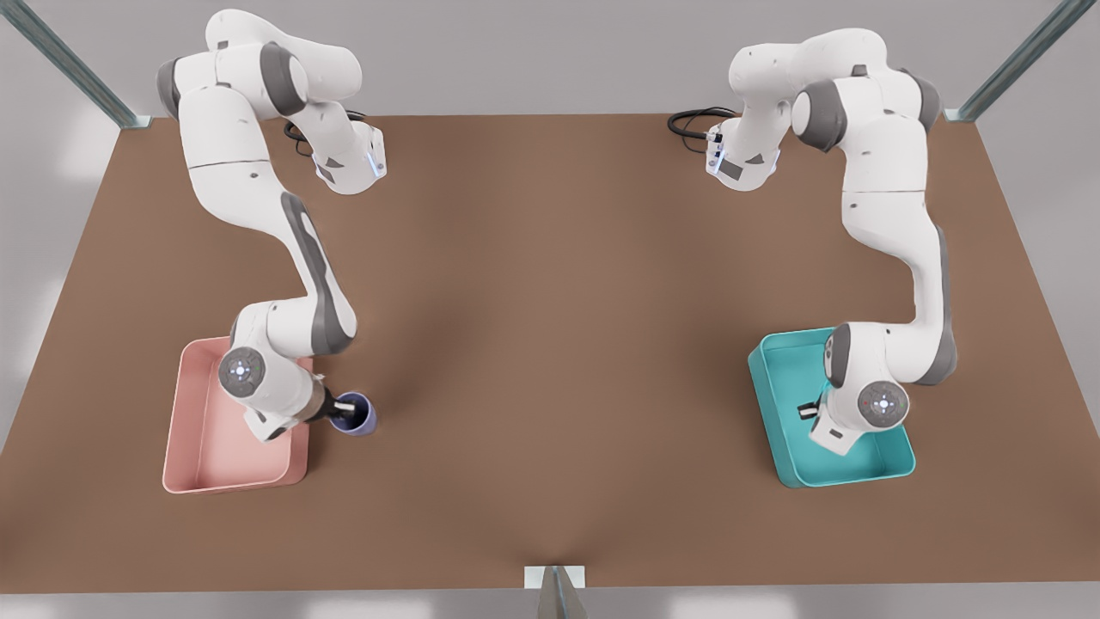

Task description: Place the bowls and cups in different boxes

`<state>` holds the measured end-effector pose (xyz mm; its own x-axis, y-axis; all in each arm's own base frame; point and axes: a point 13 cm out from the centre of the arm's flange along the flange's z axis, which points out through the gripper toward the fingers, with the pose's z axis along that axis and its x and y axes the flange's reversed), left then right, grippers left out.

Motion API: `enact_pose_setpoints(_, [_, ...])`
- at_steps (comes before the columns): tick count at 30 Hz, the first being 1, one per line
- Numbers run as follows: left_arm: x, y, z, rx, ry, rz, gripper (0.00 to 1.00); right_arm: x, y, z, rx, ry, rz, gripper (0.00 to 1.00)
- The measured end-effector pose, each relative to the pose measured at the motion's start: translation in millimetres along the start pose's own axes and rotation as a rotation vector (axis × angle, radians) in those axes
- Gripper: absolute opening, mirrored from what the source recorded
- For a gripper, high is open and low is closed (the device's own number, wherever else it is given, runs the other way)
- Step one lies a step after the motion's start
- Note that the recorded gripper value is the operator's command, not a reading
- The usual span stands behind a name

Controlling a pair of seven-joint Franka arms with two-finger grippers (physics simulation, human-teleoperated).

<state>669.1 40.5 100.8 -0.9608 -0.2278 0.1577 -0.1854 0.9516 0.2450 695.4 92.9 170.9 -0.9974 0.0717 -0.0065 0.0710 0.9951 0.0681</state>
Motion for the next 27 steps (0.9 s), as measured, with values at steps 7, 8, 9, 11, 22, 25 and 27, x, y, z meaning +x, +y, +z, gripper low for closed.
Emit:
enact_pose_setpoints(7, [-7.1,0.1,-17.9,0.024,-0.042,-0.011,1.0,-42.4,-163.9,-104.9,-0.028,-0.085,0.066,0.21])
enact_pose_setpoints(8, [-5.4,5.1,-55.1,0.043,-0.068,-0.023,1.0,-37.7,-183.6,-103.0,-0.033,-0.069,0.066,0.21])
enact_pose_setpoints(9, [1.7,11.2,-105.6,0.075,-0.097,-0.038,1.0,-32.1,-198.1,-92.3,-0.039,-0.042,0.06,0.21])
enact_pose_setpoints(11, [34.3,9.0,-220.4,0.143,-0.156,-0.018,1.0,-21.8,-209.2,-53.3,-0.054,0.023,0.028,0.21])
enact_pose_setpoints(22, [154.3,54.4,-354.7,0.147,-0.051,0.094,1.0,-14.7,-211.0,53.1,-0.066,0.088,-0.177,0.21])
enact_pose_setpoints(25, [163.7,50.2,-351.9,0.149,-0.017,0.126,1.0,-16.1,-212.1,59.8,-0.066,0.082,-0.215,0.21])
enact_pose_setpoints(27, [167.2,42.4,-345.8,0.148,0.008,0.152,1.0,-16.7,-212.7,63.7,-0.065,0.079,-0.237,0.25])
